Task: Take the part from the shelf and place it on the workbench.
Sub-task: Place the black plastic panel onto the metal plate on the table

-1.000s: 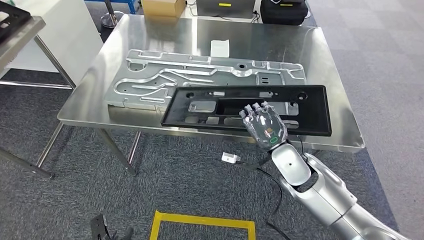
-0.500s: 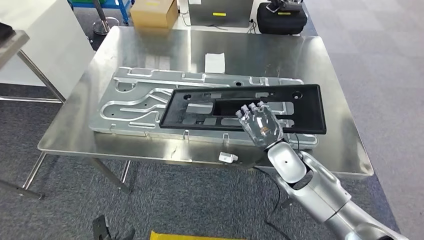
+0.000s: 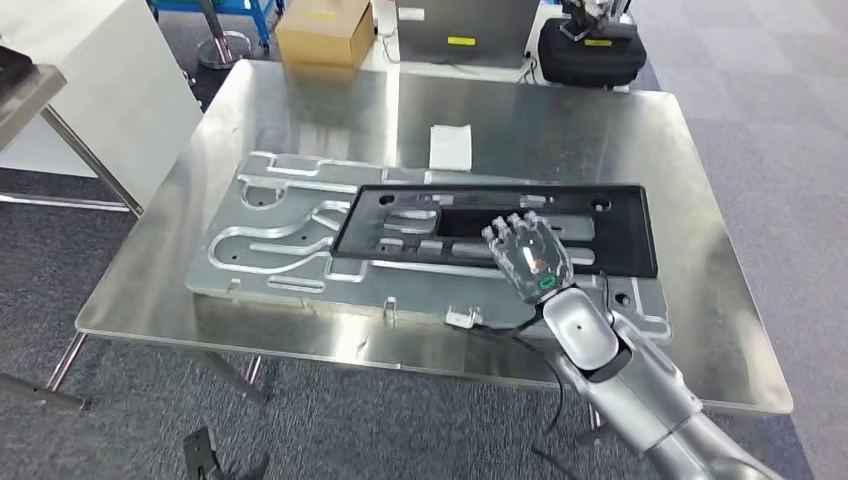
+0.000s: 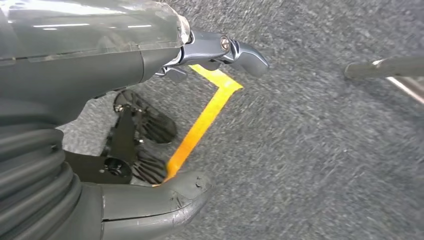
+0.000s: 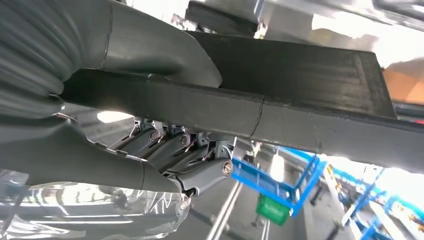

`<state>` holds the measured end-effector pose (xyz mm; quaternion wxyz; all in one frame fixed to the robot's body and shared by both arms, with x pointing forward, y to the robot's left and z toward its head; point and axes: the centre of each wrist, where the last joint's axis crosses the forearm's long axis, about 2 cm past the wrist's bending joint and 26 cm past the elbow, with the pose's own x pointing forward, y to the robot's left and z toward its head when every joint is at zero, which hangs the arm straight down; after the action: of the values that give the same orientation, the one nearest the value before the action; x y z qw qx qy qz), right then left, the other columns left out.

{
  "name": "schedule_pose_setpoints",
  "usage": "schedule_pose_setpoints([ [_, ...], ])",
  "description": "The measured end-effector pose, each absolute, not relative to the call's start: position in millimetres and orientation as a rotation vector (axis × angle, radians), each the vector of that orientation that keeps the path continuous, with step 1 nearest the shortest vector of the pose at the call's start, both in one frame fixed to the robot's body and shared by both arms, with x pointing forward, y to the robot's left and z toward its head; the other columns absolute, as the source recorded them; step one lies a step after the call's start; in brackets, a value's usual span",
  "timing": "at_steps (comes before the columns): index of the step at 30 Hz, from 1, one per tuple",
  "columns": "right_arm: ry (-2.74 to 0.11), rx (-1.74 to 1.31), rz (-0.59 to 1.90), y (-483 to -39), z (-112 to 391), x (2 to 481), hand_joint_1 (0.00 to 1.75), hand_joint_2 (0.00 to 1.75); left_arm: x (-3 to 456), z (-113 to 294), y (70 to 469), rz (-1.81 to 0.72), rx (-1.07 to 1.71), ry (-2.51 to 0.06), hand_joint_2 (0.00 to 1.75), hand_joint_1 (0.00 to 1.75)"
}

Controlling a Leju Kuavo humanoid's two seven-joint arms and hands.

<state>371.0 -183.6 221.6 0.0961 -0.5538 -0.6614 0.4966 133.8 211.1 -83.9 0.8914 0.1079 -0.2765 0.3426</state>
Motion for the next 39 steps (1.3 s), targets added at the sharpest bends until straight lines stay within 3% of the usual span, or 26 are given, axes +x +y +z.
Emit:
schedule_pose_setpoints([
  [7, -1.940, -1.617, 1.426, -184, 222, 375, 1.75, 1.75, 137, -83, 213, 0.718, 0.225, -0.579, 1.75, 0.00],
  [11, -1.920, -1.553, 1.423, -185, 212, 374, 0.00, 1.75, 136, -84, 216, 0.720, 0.230, -0.576, 1.75, 0.00],
  [15, -1.900, -1.506, 1.397, -187, 203, 376, 0.00, 1.75, 136, -84, 219, 0.713, 0.241, -0.569, 1.75, 0.00],
  [19, -1.866, -1.469, 1.375, -193, 192, 376, 0.00, 1.75, 133, -85, 220, 0.714, 0.247, -0.558, 0.00, 0.00],
  [39, -1.832, -1.346, 1.289, -192, 156, 369, 0.00, 1.75, 116, -92, 236, 0.739, 0.256, -0.528, 0.00, 0.00],
])
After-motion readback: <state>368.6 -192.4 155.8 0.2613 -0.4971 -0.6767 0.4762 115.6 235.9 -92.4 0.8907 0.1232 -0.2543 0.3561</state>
